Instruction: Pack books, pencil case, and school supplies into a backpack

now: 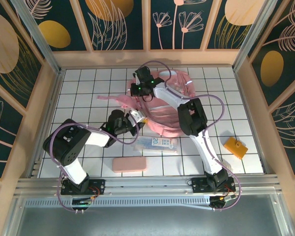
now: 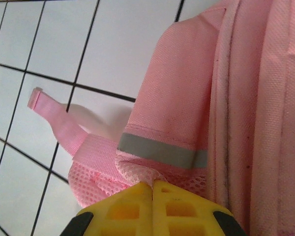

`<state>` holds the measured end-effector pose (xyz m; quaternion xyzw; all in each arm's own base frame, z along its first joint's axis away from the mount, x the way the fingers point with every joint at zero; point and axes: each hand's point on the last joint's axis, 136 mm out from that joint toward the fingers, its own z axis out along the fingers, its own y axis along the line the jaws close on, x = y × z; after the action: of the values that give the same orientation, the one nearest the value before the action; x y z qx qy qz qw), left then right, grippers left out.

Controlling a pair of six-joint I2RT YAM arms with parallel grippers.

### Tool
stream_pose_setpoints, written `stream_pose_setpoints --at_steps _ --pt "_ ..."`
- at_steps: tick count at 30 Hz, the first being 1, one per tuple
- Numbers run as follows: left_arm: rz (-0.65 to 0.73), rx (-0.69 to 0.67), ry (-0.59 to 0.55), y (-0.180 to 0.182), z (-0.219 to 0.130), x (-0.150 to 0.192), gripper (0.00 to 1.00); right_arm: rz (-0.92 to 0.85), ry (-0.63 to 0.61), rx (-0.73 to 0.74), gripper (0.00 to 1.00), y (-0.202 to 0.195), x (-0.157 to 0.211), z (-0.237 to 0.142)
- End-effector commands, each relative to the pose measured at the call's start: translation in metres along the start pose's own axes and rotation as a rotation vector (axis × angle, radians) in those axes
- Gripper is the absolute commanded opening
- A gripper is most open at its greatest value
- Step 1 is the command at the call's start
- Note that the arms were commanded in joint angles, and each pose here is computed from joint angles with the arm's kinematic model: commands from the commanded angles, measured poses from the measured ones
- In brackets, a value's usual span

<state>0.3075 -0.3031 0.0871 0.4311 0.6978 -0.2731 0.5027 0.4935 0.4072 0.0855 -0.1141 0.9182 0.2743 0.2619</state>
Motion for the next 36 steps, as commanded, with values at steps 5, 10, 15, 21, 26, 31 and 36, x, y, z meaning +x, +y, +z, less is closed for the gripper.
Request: stream_pose_setpoints --at_steps 5,10,15,21,26,31,36 --pt "0.000 0.052 -0.212 -0.028 -0.009 -0.048 0.00 -0.011 -0.147 -0.120 0.15 0.006 -0.055 -0.016" --pt "0.041 0.041 -0.181 -0.025 -0.013 -0.048 0.00 -0.154 -0.035 -0.161 0.40 0.015 -0.042 -0.056" --pt "0.037 0.024 -0.207 -0.010 -0.024 -0.053 0.00 -0.240 0.146 -0.067 0.53 0.007 0.010 -0.089" --pt "0.053 0.029 -0.201 -0.002 -0.029 -0.048 0.00 -0.263 0.231 0.002 0.54 0.006 0.054 -0.116" --pt "0.049 0.026 -0.225 0.001 -0.026 -0.050 0.00 -0.296 0.320 0.055 0.51 0.020 0.088 -0.107" --pt "0.049 0.014 -0.262 0.004 -0.029 -0.057 0.00 -0.301 0.339 0.160 0.46 0.005 0.097 -0.098" --pt "0.046 0.008 -0.248 0.007 -0.028 -0.056 0.00 -0.300 0.377 0.131 0.26 0.010 0.108 -0.086"
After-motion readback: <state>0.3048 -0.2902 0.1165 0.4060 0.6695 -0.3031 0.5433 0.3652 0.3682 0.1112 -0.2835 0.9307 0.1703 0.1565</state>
